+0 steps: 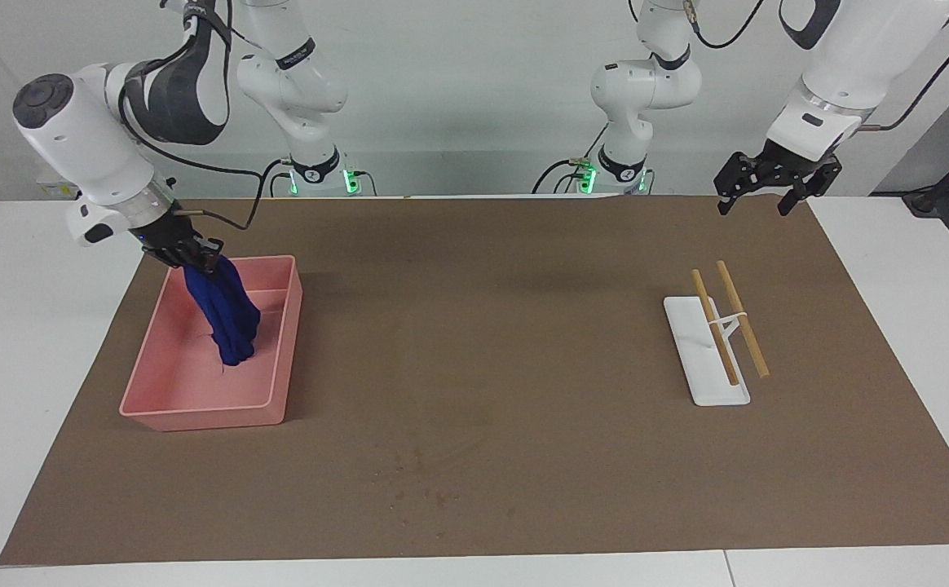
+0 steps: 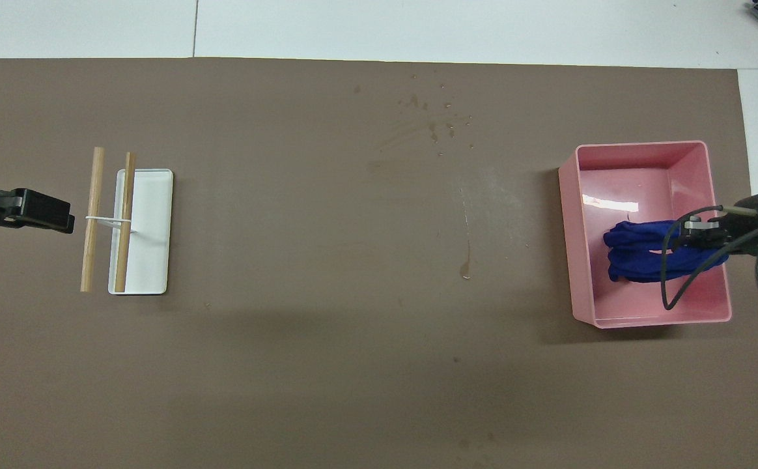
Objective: Wipe water with towel using both arms
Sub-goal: 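Release the cloth in the pink bin and raise the right gripper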
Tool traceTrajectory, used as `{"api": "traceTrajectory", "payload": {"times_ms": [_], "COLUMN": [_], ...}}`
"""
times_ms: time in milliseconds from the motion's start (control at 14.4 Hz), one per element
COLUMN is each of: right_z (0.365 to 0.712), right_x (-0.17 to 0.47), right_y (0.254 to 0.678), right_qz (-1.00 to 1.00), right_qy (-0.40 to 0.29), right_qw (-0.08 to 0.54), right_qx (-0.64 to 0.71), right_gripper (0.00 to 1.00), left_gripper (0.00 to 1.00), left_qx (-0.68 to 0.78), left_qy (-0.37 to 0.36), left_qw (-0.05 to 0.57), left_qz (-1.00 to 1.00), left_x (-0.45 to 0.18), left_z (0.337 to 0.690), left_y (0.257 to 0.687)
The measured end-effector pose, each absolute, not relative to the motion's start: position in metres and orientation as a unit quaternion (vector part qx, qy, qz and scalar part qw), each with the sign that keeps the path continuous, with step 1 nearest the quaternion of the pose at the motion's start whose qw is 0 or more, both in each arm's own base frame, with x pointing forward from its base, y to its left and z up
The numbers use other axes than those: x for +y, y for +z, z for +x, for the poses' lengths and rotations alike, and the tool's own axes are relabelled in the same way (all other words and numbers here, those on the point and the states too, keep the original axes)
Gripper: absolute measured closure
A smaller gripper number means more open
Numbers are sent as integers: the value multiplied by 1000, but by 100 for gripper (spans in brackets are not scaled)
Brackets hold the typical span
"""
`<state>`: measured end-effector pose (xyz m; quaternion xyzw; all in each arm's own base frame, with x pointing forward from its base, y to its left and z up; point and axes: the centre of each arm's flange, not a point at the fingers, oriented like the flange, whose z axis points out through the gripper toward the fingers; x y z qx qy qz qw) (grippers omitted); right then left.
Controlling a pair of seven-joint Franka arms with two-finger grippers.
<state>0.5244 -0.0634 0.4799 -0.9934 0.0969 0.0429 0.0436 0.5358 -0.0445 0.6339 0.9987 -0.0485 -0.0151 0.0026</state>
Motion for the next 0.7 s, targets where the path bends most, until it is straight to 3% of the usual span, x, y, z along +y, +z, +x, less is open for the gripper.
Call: {"api": "traceTrajectory", "payload": {"times_ms": [278,557,696], "right_z": [494,502,506], "right_x": [-64,-59,-57], "right_y": [451,415,404], "right_qz": [-991,-989,-989], "right_qy": [73,86,88], "right_qw": [41,43,44], "right_qx": [104,112,113], "right_gripper": [93,93,73], "left_gripper": [0,0,0], "left_qx": [-48,-48,-48], "left_qy": [-15,-15,-15], "left_qw": [3,3,3], "left_qz": [999,999,999], "left_x": [-44,-44,-44], "left_z": [536,536,536], "left_y": [634,634,634]}}
